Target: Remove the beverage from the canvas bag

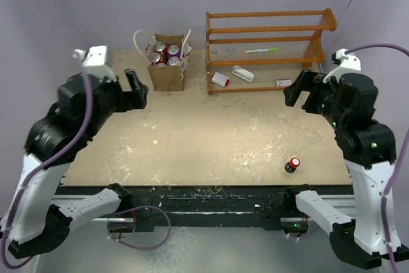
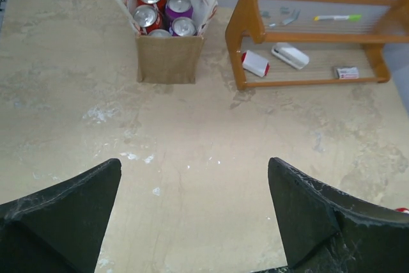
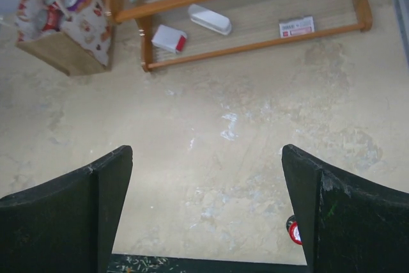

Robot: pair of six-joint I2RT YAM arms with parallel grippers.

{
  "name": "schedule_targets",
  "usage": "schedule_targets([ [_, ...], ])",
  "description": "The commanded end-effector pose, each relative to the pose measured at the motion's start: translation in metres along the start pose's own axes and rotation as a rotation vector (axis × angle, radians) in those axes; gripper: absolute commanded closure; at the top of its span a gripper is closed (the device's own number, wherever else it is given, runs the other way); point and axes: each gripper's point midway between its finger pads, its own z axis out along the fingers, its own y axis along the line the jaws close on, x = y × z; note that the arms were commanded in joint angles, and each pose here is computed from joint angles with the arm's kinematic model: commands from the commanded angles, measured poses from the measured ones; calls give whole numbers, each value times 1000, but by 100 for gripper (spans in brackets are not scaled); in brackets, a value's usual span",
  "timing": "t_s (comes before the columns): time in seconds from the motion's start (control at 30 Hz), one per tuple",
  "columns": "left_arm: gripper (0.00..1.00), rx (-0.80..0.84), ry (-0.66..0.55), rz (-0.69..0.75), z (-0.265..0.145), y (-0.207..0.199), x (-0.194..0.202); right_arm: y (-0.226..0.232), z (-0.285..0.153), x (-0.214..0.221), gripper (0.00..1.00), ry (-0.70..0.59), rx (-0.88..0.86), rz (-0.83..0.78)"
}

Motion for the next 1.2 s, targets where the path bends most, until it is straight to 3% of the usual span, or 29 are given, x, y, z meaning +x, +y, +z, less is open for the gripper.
schedule_targets([
  [0.0, 1, -23, 16, 35, 58, -16, 5, -5, 42, -9, 0, -55, 54, 14],
  [0.23, 1, -40, 120, 94, 153, -27, 40, -12, 113, 8, 0, -15, 117, 4],
  [0.5, 1, 21, 160, 111, 233, -38, 62, -15, 177, 24, 0, 54, 167, -6],
  [0.8, 1, 37, 142, 131, 293, -39, 60, 13, 192, 8, 0, 78, 23, -100],
  [1.03, 1, -122, 110, 156, 346, -19, 47, 46, 183, 5, 0, 88, -183, -189],
  [1.17, 1, -191, 93, 177, 372, -7, 42, 46, 180, 4, 0, 82, -187, -205],
])
